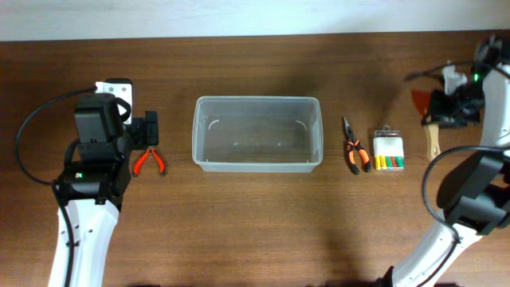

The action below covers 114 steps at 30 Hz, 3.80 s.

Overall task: Pack container
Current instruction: 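Lift the scraper with the right gripper and drop it into the container, then grasp the clear case of colored tubes with the right gripper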

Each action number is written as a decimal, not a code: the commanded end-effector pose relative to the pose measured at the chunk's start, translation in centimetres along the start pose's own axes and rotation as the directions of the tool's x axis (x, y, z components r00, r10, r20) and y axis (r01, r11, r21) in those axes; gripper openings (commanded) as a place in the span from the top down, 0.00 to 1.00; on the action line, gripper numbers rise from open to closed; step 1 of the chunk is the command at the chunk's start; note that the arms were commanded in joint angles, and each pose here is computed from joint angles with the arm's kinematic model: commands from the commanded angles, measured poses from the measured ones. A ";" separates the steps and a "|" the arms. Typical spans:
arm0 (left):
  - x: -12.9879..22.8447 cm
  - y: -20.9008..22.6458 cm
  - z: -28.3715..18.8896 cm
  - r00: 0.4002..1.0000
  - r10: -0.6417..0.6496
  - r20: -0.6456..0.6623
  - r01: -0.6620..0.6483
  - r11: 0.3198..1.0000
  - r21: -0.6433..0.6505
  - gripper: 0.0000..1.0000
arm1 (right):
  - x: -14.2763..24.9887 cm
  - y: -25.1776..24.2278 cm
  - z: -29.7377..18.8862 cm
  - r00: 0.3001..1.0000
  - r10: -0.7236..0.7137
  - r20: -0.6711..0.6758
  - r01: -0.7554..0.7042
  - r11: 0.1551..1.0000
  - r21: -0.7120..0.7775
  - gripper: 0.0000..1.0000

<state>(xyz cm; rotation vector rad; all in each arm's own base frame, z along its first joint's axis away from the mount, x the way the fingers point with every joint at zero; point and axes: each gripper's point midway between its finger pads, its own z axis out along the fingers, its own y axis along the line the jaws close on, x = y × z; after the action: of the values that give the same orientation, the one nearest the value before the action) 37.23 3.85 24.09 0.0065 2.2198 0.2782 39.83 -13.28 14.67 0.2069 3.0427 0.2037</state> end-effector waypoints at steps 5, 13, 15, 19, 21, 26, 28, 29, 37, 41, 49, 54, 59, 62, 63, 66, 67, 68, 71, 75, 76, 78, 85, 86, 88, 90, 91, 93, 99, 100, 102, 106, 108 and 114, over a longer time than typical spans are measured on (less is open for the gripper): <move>-0.8 0.2 -0.3 1.000 0.011 0.018 -0.011 1.000 -0.004 0.01 | -3.3 14.9 -8.5 0.916 -0.312 0.253 0.333 0.942 -0.041 0.96; -0.8 0.2 -0.3 1.000 0.011 0.018 -0.011 1.000 -0.004 0.01 | -0.6 29.6 -7.5 0.622 -0.723 0.299 0.759 0.651 -0.006 0.96; -0.8 0.2 -0.3 1.000 0.011 0.018 -0.011 1.000 -0.004 0.01 | 0.5 32.2 -6.5 0.521 -0.803 0.287 0.839 0.544 0.000 0.96; -0.8 0.2 -0.3 1.000 0.012 0.018 -0.012 1.000 -0.004 0.01 | 2.6 36.1 -3.7 0.326 -0.910 0.255 0.942 0.336 -0.001 0.96; -0.8 0.2 -0.3 1.000 0.011 0.018 -0.011 1.000 -0.004 0.01 | 3.4 37.1 -2.0 0.260 -0.938 0.228 0.965 0.263 -0.016 0.96; -0.8 0.2 -0.3 1.000 0.011 0.018 -0.011 1.000 -0.004 0.01 | 4.3 36.2 2.3 0.173 -0.978 0.116 0.984 0.167 -0.060 0.96; -0.8 0.2 -0.3 1.000 0.011 0.018 -0.011 1.000 -0.004 0.01 | 4.7 35.2 4.2 0.121 -0.990 0.079 0.989 0.113 -0.098 0.96; -0.8 0.2 -0.3 1.000 0.012 0.018 -0.012 1.000 -0.004 0.01 | 4.9 34.8 5.1 0.094 -0.993 0.065 0.990 0.086 -0.116 0.96; -0.8 0.2 -0.3 1.000 0.011 0.018 -0.011 1.000 -0.004 0.01 | 5.4 32.4 10.5 -0.124 -0.991 0.055 0.977 -0.132 -0.169 0.96; -0.8 0.2 -0.3 1.000 0.011 0.018 -0.011 1.000 -0.004 0.01 | 4.2 32.6 11.4 -0.124 -0.990 0.075 0.984 -0.132 -0.123 0.96; -0.8 0.2 -0.3 1.000 0.011 0.018 -0.011 1.000 -0.004 0.01 | 2.6 32.9 9.0 -0.011 -0.999 0.047 0.998 -0.014 -0.056 0.55; -0.8 0.2 -0.3 1.000 0.012 0.018 -0.012 1.000 -0.004 0.01 | 1.4 32.9 4.0 0.216 -0.975 0.046 0.976 0.216 0.001 0.01; -0.8 0.2 -0.3 1.000 0.011 0.018 -0.011 1.000 -0.004 0.01 | -0.5 32.3 -1.0 0.461 -0.877 0.135 0.880 0.471 0.057 0.02; -0.8 0.2 -0.3 1.000 0.011 0.018 -0.011 1.000 -0.004 0.01 | -2.0 29.0 -3.6 0.537 -0.836 0.114 0.819 0.549 0.165 0.01; -0.8 0.2 -0.3 1.000 0.011 0.018 -0.011 1.000 -0.004 0.01 | -2.8 27.7 -4.4 0.589 -0.799 0.122 0.771 0.600 0.211 0.01; -0.8 0.2 -0.3 1.000 0.011 0.018 -0.011 1.000 -0.004 0.01 | -5.2 23.1 -6.9 0.744 -0.639 0.196 0.576 0.762 0.296 0.02; -0.8 0.2 -0.3 1.000 0.011 0.018 -0.011 1.000 -0.004 0.01 | -5.8 21.6 -7.3 0.789 -0.573 0.223 0.505 0.811 0.297 0.01; -0.8 0.2 -0.3 1.000 0.011 0.018 -0.011 1.000 -0.004 0.01 | -6.2 20.1 -7.5 0.829 -0.504 0.242 0.435 0.853 0.288 0.02; -0.8 0.2 -0.3 1.000 0.011 0.018 -0.011 1.000 -0.004 0.01 | -7.1 14.2 -7.2 0.930 -0.255 0.266 0.186 0.948 0.258 0.02; -0.8 0.2 -0.3 1.000 0.012 0.018 -0.012 1.000 -0.004 0.01 | -6.8 7.9 -5.3 0.973 -0.013 0.232 -0.036 0.977 0.209 0.02; -0.8 0.2 -0.3 1.000 0.012 0.018 -0.012 1.000 -0.004 0.01 | -6.6 6.8 -4.6 0.976 0.031 0.217 -0.073 0.980 0.186 0.02; -0.8 0.2 -0.3 1.000 0.011 0.018 -0.011 1.000 -0.004 0.01 | -6.3 5.1 -2.9 0.978 0.099 0.185 -0.125 0.983 0.135 0.02; -0.8 0.2 -0.3 1.000 0.011 0.018 -0.011 1.000 -0.004 0.01 | -3.2 2.3 4.0 0.981 0.193 0.006 -0.193 0.978 0.073 0.02; -0.8 0.2 -0.3 1.000 0.011 0.018 -0.011 1.000 -0.004 0.01 | -2.6 2.3 5.0 0.981 0.193 -0.019 -0.191 0.979 0.076 0.02; -0.8 0.2 -0.3 1.000 0.011 0.018 -0.011 1.000 -0.004 0.01 | -1.8 2.6 6.7 0.986 0.158 -0.060 -0.153 0.985 0.082 0.02; -0.8 0.2 -0.3 1.000 0.011 0.018 -0.011 1.000 -0.004 0.01 | -1.1 2.8 7.9 0.988 0.128 -0.090 -0.121 0.989 0.081 0.02; -0.8 0.2 -0.3 1.000 0.011 0.018 -0.011 1.000 -0.004 0.01 | -0.6 2.8 8.4 0.986 0.127 -0.105 -0.117 0.989 0.093 0.01; -0.8 0.2 -0.3 1.000 0.011 0.018 -0.011 1.000 -0.004 0.01 | 0.0 2.7 9.0 0.985 0.120 -0.128 -0.106 0.988 0.112 0.01; -0.8 0.2 -0.3 1.000 0.012 0.018 -0.012 1.000 -0.004 0.01 | 2.0 1.5 10.3 0.976 0.058 -0.212 -0.009 0.974 0.226 0.02; -0.8 0.2 -0.3 1.000 0.011 0.018 -0.011 1.000 -0.004 0.01 | 2.4 1.3 10.5 0.973 0.060 -0.222 -0.006 0.971 0.237 0.02; -0.8 0.2 -0.3 1.000 0.012 0.018 -0.012 1.000 -0.004 0.01 | 2.9 1.3 11.0 0.969 0.061 -0.240 -0.002 0.971 0.237 0.02; -0.8 0.2 -0.3 1.000 0.011 0.018 -0.011 1.000 -0.004 0.01 | 3.3 1.6 11.7 0.965 -0.006 -0.262 0.063 0.976 0.210 0.02; -0.8 0.2 -0.3 1.000 0.011 0.018 -0.011 1.000 -0.004 0.01 | 3.4 1.8 11.9 0.962 -0.029 -0.270 0.087 0.975 0.204 0.01; -0.8 0.2 -0.3 1.000 0.011 0.018 -0.011 1.000 -0.004 0.01 | 3.6 3.3 13.5 0.966 -0.033 -0.256 0.065 0.991 0.115 0.01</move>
<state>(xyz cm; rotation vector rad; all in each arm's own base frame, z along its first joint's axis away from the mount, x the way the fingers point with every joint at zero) 37.22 3.85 24.10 0.0066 2.2202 0.2782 38.05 -9.12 1.56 0.1544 3.3264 -0.0463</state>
